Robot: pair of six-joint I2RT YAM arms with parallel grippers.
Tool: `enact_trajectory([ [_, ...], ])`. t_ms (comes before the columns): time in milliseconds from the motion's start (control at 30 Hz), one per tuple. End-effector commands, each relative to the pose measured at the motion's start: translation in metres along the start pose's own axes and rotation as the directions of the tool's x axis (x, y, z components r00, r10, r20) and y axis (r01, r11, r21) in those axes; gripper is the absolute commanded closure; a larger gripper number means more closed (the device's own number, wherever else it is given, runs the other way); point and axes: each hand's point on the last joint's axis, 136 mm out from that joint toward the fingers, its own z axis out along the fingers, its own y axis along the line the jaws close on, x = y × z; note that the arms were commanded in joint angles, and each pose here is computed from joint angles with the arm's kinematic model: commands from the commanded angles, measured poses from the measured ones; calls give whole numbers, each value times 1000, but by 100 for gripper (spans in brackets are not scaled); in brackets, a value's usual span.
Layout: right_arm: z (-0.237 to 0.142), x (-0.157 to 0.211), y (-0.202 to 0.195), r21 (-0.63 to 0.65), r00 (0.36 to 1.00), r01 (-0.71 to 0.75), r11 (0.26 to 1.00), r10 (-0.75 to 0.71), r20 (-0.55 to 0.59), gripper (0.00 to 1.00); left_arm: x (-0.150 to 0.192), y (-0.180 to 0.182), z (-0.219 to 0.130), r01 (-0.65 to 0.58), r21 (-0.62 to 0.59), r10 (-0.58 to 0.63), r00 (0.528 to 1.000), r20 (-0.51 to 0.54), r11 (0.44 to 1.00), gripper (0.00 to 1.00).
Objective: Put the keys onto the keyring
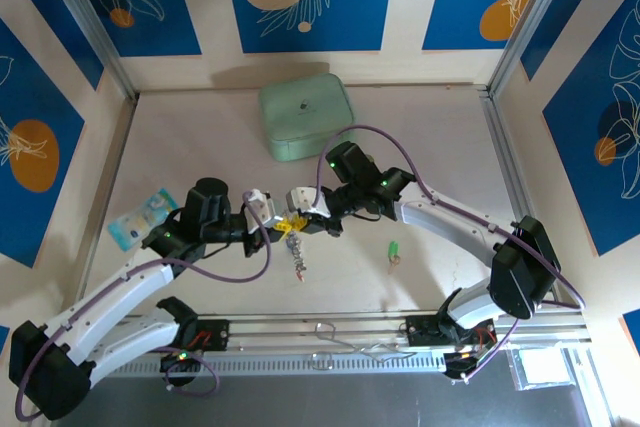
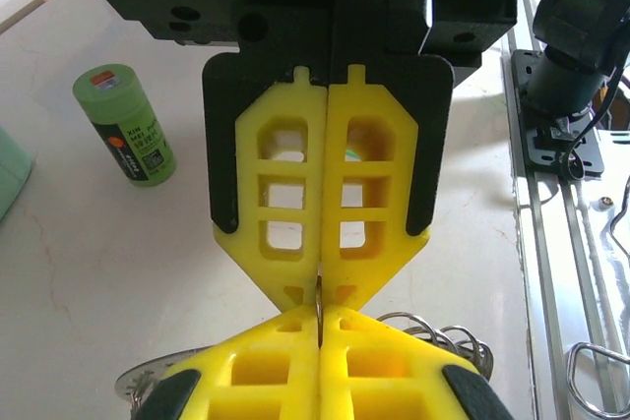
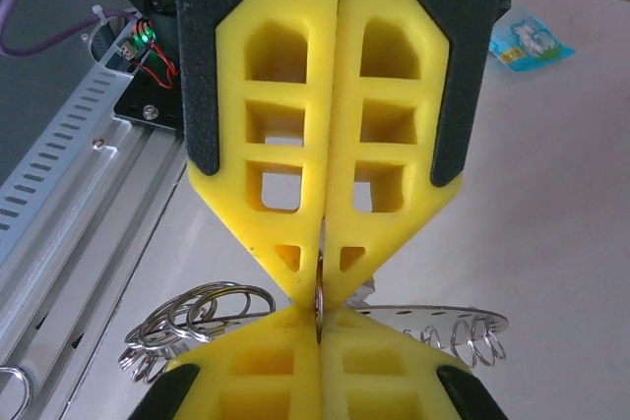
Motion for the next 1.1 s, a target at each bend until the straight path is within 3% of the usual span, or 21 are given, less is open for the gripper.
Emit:
enact_trajectory([
  [0, -11, -17, -2, -5, 995, 7, 1000, -7, 102, 87, 3, 4, 1, 5, -35, -6, 1000, -20, 999, 100],
  [67, -13, -12, -1, -11, 992, -14, 1000, 15, 126, 72, 4, 5, 2, 26, -47, -26, 1000, -8, 999, 100],
  [167, -9, 2, 0, -17, 992, -40, 999, 42, 116, 67, 4, 2, 3, 45, -41, -44, 999, 24, 998, 100],
  [767, 6, 14, -1, -42, 994, -79, 996, 82, 66, 68, 1, 4, 6, 30, -58, -27, 998, 49, 998, 100],
  [1067, 6, 9, -4, -38, 994, -77, 996, 80, 80, 83, -3, 5, 6, 27, -62, -23, 998, 67, 998, 100],
])
